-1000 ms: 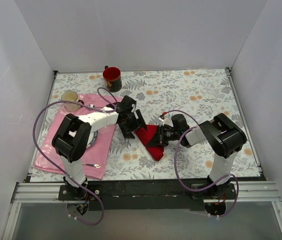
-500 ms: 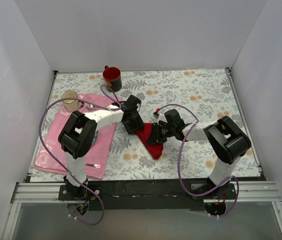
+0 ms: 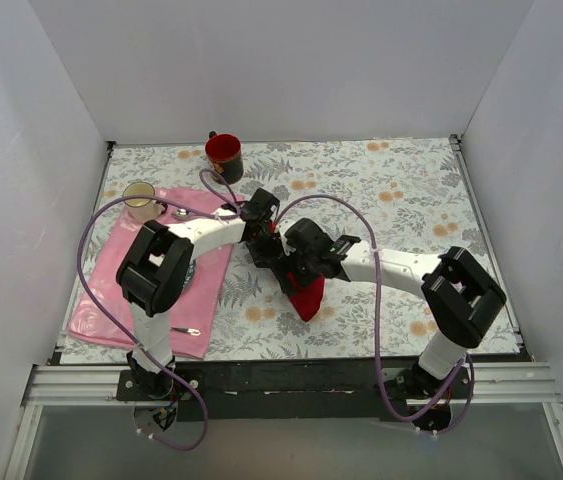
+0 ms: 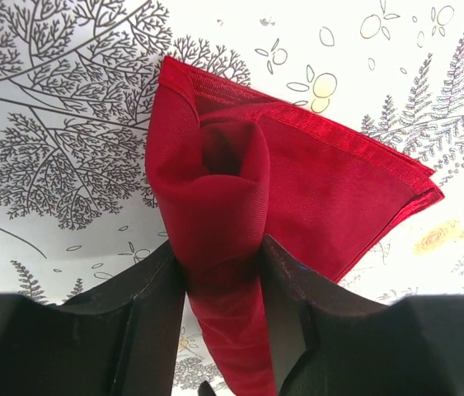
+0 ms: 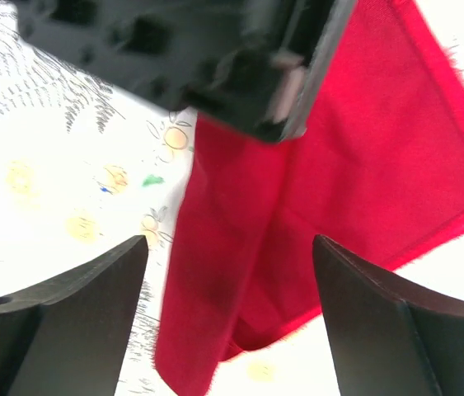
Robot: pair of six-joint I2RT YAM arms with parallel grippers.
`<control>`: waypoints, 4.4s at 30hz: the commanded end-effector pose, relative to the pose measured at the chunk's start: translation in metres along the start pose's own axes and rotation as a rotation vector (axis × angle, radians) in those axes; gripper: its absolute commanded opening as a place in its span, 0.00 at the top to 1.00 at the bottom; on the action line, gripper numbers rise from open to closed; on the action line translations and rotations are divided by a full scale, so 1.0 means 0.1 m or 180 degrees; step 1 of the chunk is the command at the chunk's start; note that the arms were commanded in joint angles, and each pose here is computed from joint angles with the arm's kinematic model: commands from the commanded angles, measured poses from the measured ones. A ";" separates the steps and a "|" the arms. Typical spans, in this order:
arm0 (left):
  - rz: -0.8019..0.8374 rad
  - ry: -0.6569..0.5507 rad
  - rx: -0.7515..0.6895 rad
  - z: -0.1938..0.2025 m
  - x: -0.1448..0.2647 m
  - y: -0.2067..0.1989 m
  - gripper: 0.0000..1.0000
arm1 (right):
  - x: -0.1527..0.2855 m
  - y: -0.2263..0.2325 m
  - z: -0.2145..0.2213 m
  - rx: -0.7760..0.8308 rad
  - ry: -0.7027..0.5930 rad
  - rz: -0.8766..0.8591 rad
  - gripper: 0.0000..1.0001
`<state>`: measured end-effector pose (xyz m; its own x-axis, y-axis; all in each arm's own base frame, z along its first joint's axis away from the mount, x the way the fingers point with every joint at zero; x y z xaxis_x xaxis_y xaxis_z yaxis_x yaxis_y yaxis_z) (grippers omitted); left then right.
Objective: Fold the napkin, place the utensils inside, and roll it up
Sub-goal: Roll the napkin with the utensil
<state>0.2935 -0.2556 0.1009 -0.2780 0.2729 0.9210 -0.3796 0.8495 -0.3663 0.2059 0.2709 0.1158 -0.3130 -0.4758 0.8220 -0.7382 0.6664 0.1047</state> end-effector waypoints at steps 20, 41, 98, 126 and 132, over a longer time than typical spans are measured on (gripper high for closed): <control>0.0133 0.0406 0.0118 -0.08 -0.05 0.12 0.69 | -0.36 0.19 -0.23 0.0269 -0.0387 0.0603 0.39; 0.1024 -0.0158 -0.0733 -0.27 0.66 0.10 0.05 | -0.29 -0.20 0.14 -0.1444 -0.0667 -0.1675 0.93; 0.0052 0.0203 -0.0582 -0.05 -0.27 0.51 0.57 | 0.19 -0.21 0.41 -0.0145 0.0140 0.0218 0.48; 0.0373 0.0336 -0.0671 -0.08 -0.13 0.35 0.44 | -0.39 -0.03 0.18 0.0026 -0.0264 0.0754 0.67; 0.0446 -0.0147 -0.0785 -0.26 0.22 0.19 0.25 | -0.34 0.00 0.30 -0.0659 -0.0257 -0.0015 0.73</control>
<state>0.3005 -0.2412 0.1052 -0.2620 0.5131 0.8173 -0.1202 0.8230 -0.5552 0.2140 0.2855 0.0840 -0.5127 -0.4427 0.7356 -0.6510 0.7591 0.0031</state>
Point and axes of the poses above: each gripper's point midway between its finger pads, its own x axis back along the fingers, its own y axis along the line the jaws close on, z = x × y, the point moved 8 cm from there along x, back along the fingers, and after that the axes turned 4 degrees about x, right-handed, at the moved point
